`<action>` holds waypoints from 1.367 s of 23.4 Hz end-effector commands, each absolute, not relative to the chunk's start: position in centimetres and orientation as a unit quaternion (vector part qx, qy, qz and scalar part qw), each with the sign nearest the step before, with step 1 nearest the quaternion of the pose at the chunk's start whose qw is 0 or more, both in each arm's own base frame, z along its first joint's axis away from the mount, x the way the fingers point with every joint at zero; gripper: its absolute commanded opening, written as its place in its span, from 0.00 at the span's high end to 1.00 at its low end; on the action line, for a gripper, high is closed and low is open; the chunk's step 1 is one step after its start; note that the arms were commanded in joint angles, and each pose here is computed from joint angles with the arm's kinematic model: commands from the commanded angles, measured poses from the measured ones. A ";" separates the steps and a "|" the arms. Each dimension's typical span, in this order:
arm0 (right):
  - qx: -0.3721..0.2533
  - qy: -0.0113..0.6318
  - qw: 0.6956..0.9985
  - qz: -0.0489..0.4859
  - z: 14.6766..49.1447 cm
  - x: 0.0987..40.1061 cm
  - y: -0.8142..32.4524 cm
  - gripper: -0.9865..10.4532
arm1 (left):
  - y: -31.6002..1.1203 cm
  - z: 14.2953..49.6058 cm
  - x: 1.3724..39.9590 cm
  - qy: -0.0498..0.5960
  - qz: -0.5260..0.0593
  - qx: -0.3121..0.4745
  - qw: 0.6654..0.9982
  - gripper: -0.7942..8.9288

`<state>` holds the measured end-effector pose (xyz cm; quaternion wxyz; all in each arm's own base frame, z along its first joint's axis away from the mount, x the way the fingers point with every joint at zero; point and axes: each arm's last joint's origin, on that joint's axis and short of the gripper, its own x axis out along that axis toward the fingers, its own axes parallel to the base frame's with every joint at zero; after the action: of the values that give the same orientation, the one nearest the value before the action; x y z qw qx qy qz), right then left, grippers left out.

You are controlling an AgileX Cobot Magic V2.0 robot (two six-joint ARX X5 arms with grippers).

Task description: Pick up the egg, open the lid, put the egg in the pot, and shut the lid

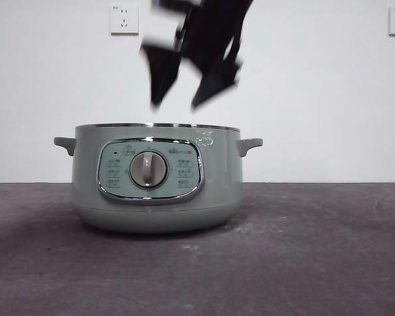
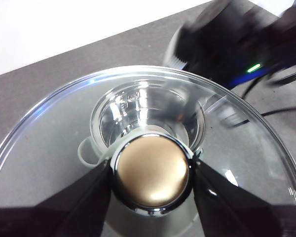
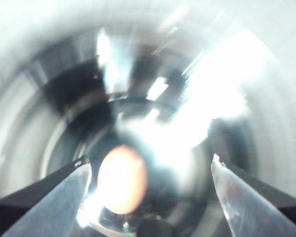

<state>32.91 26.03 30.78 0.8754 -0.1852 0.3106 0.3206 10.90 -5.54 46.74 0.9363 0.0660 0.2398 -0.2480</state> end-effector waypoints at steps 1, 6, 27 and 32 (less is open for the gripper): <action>-0.174 0.276 0.903 0.278 35.4 31.1 23.4 0.55 | -6.0 47.6 11.8 0.206 -0.252 0.063 0.943 0.93; -0.130 0.208 0.946 0.213 44.1 24.6 15.7 0.55 | -8.7 46.3 16.9 0.233 -0.271 0.073 0.931 0.93; -0.068 0.047 0.975 0.204 51.6 8.3 4.7 0.55 | -16.6 36.2 32.3 0.301 -0.287 0.105 0.903 0.93; -0.069 0.050 0.975 0.204 51.5 7.5 4.2 0.55 | -17.2 34.8 33.6 0.306 -0.287 0.106 0.901 0.93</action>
<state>7.45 4.22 51.49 0.9747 -0.0735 0.0490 0.2055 33.45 -17.01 33.68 0.8922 0.1065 0.3383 -0.2796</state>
